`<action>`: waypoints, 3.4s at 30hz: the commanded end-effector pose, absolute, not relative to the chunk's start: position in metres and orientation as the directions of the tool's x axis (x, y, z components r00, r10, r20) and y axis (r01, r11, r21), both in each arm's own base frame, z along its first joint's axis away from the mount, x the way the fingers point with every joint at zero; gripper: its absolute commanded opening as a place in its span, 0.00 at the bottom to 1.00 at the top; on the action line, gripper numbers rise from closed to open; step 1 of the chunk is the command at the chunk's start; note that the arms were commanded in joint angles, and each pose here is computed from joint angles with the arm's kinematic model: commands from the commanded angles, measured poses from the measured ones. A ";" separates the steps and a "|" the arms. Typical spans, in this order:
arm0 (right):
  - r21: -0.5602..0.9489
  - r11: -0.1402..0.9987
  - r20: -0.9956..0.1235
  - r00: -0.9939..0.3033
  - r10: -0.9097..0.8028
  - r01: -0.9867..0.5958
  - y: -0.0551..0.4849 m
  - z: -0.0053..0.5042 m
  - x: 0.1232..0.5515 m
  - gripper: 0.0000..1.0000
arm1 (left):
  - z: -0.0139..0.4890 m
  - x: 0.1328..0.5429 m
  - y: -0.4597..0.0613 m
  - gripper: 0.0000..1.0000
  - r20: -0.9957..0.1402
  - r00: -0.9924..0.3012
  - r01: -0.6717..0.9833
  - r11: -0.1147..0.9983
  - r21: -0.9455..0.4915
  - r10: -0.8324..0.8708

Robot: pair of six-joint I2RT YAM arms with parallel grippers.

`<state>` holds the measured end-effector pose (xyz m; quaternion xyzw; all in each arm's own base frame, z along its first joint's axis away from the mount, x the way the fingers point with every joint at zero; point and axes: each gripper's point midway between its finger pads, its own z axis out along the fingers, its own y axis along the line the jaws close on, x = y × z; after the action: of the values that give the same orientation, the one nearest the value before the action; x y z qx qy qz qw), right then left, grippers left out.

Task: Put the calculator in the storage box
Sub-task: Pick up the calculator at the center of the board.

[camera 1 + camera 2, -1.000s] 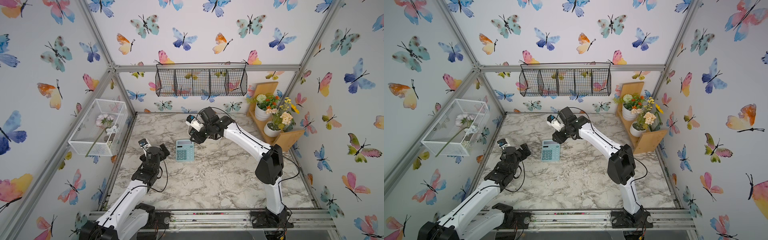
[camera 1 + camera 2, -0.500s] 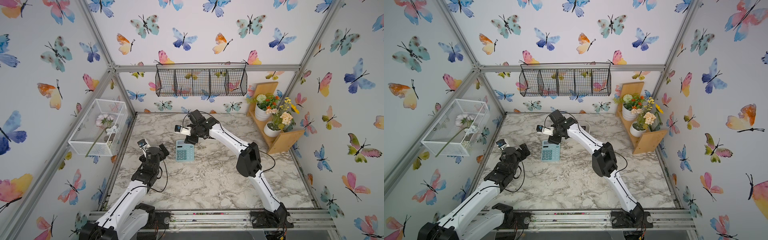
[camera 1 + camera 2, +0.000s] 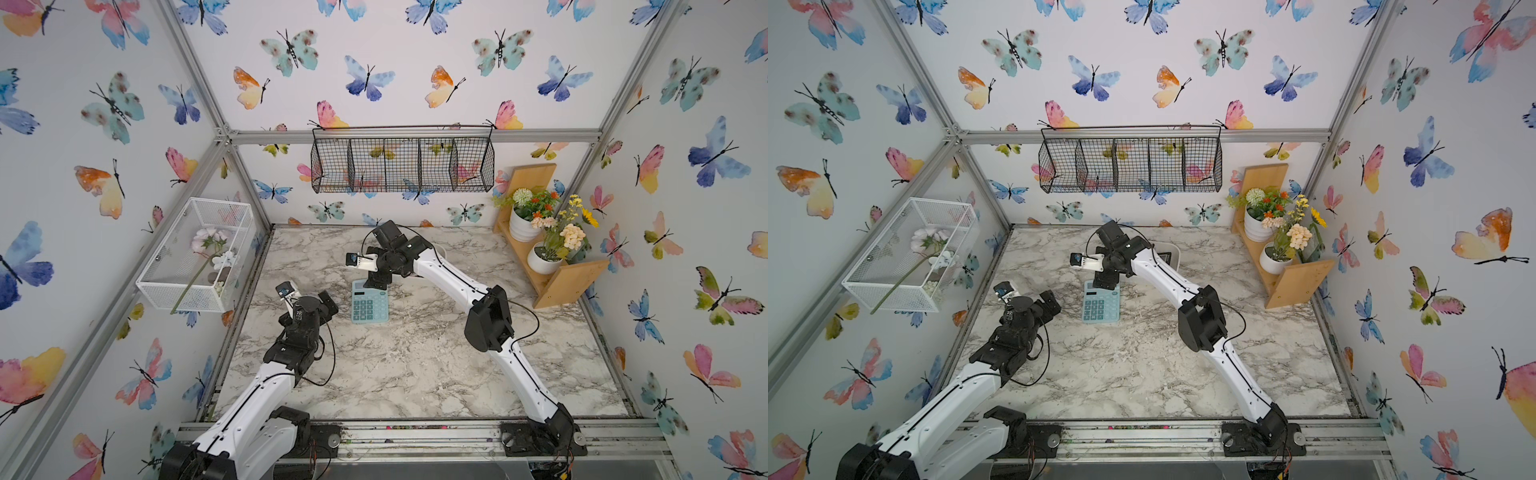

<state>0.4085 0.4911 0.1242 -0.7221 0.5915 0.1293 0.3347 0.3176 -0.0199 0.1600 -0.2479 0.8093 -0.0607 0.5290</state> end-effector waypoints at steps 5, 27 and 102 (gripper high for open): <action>-0.311 -0.105 -0.616 0.284 -0.735 -0.945 0.506 0.098 0.410 0.90 | 0.162 0.319 -0.018 0.99 -0.827 -0.303 -0.341 0.864 -0.370 -0.473; -0.178 -0.041 -0.683 0.154 -0.714 -0.983 0.495 0.061 0.428 0.91 | 0.158 0.320 -0.019 0.99 -0.826 -0.310 -0.344 0.866 -0.363 -0.470; 0.528 0.556 -0.370 -0.763 -0.530 -0.642 0.388 0.060 0.275 0.35 | 0.157 0.319 -0.018 0.99 -0.835 -0.314 -0.345 0.874 -0.344 -0.452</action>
<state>0.2789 0.3790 0.0386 -0.3599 0.8791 0.3017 0.0810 0.3199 -0.0205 0.1588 -0.2471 0.8083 -0.0610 0.5309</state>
